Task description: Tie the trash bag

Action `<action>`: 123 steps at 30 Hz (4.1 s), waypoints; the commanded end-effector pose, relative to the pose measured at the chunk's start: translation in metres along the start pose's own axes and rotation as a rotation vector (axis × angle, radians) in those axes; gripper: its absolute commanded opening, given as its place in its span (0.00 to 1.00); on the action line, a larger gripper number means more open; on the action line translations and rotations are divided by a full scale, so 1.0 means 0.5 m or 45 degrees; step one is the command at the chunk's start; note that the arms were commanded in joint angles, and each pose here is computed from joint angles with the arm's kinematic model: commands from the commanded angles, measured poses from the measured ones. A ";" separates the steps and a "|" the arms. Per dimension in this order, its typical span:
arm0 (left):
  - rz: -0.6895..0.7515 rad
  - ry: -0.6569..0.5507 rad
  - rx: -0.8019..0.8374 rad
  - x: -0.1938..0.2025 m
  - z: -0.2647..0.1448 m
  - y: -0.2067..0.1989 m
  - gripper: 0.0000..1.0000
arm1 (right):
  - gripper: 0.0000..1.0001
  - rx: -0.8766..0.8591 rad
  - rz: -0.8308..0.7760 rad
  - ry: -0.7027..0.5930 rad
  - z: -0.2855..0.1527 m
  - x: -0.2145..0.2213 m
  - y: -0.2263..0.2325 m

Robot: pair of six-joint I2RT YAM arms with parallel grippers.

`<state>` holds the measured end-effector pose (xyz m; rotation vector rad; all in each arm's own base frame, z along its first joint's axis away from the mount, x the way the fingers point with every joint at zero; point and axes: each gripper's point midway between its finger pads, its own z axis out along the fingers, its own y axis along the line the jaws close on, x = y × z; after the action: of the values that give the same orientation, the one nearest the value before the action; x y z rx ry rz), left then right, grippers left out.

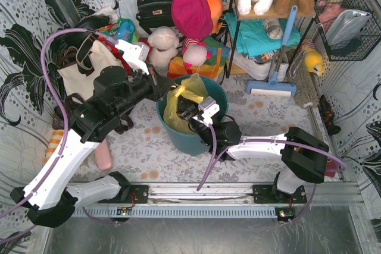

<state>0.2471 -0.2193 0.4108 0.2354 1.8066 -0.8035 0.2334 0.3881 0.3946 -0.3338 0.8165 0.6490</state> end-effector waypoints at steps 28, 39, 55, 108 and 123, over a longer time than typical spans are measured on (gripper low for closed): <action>0.018 -0.146 -0.075 -0.050 -0.028 0.015 0.00 | 0.00 0.036 0.107 -0.155 0.015 -0.072 -0.010; -0.027 -0.117 -0.022 -0.045 -0.027 -0.003 0.11 | 0.00 0.058 0.121 -0.147 0.014 -0.070 -0.015; -0.059 0.003 0.005 0.011 -0.009 -0.002 0.42 | 0.00 0.047 0.123 -0.153 0.016 -0.072 -0.011; -0.202 -0.231 -0.104 -0.024 -0.036 0.037 0.65 | 0.00 0.047 0.121 -0.156 0.014 -0.075 -0.013; -0.358 -0.243 -0.114 0.012 -0.025 0.065 0.67 | 0.00 0.047 0.124 -0.155 0.014 -0.074 -0.012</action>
<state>0.2513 -0.1896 0.3921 -0.1129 1.7405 -0.8587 0.2333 0.3890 0.3932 -0.3147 0.8337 0.6796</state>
